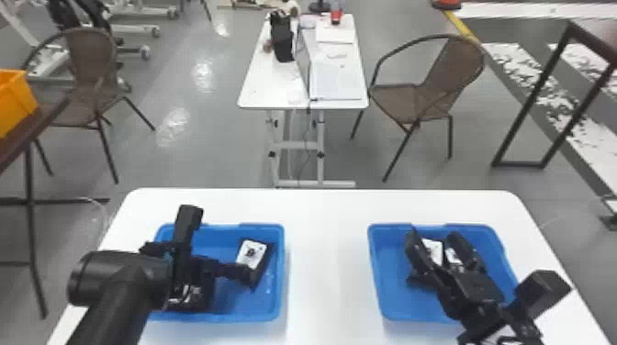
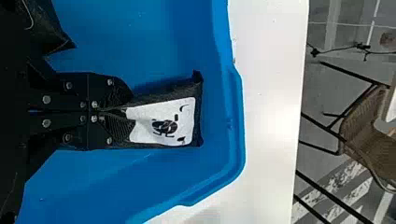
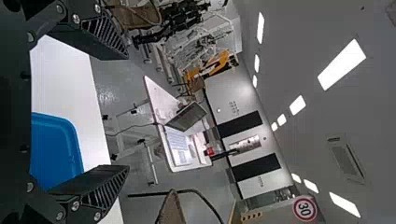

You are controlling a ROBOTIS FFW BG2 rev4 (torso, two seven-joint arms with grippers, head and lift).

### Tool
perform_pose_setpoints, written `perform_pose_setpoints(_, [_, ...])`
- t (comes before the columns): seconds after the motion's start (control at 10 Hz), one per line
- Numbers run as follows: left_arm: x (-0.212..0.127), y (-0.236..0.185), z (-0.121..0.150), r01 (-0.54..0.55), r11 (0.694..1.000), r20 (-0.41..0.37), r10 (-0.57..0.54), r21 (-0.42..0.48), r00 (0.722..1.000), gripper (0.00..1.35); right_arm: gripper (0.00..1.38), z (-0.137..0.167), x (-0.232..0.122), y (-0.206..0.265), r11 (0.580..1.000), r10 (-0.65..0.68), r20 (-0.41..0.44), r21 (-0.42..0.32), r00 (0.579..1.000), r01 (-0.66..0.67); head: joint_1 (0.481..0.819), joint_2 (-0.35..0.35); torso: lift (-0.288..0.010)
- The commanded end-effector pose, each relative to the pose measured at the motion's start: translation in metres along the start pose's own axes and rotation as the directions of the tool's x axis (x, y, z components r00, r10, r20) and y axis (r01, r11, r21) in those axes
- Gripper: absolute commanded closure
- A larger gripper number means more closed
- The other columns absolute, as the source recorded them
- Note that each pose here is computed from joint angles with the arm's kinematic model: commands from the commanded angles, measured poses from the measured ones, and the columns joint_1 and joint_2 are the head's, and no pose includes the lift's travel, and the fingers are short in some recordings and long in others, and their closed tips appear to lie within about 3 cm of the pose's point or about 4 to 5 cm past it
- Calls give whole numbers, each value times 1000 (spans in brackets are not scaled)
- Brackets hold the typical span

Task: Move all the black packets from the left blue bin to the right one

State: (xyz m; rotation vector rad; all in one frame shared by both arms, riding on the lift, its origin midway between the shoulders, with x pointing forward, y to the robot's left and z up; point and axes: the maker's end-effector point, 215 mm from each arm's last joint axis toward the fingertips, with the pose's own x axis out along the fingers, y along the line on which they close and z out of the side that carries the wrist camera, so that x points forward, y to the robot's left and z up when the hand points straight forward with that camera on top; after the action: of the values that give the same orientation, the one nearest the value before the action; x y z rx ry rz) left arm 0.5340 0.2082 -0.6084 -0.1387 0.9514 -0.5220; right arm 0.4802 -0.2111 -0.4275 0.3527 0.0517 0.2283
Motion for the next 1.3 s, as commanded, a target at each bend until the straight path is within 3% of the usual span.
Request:
perform_pose_setpoints(0.0, [-3, -6, 19, 46, 998, 123, -49, 30, 991, 1214, 199, -3, -2, 1, 1000, -2, -2, 9, 1000, 2, 695, -3, 0])
perform_pose_setpoints(0.2, [-22, -35, 43, 196, 978, 294, -208, 68, 933, 1214, 199, -4, -1, 4, 1000, 4, -2, 22, 1000, -4, 695, -14, 0])
perform_pose_setpoints(0.4, [-46, -57, 38, 256, 966, 363, -253, 42, 897, 1214, 199, -3, -1, 9, 999, 12, 2, 31, 1000, -12, 695, -28, 0])
perform_pose_setpoints(0.5, [-56, -79, 42, 312, 948, 397, -311, 63, 864, 1214, 199, -1, 1, 13, 999, 19, 8, 35, 1000, -19, 695, -28, 0])
perform_pose_setpoints(0.8, [-67, -166, 75, 433, 861, 369, -507, 268, 779, 1214, 199, 10, 18, 44, 991, 119, 25, 62, 993, -120, 695, -66, 0])
perform_pose_setpoints(0.9, [-65, -188, 85, 458, 831, 342, -550, 316, 762, 1214, 199, 15, 25, 57, 982, 175, 29, 67, 984, -176, 695, -76, 0])
perform_pose_setpoints(1.2, [-64, -218, 120, 477, 789, 319, -601, 388, 733, 1214, 199, 22, 51, 102, 931, 358, 15, 67, 933, -358, 695, -89, 0])
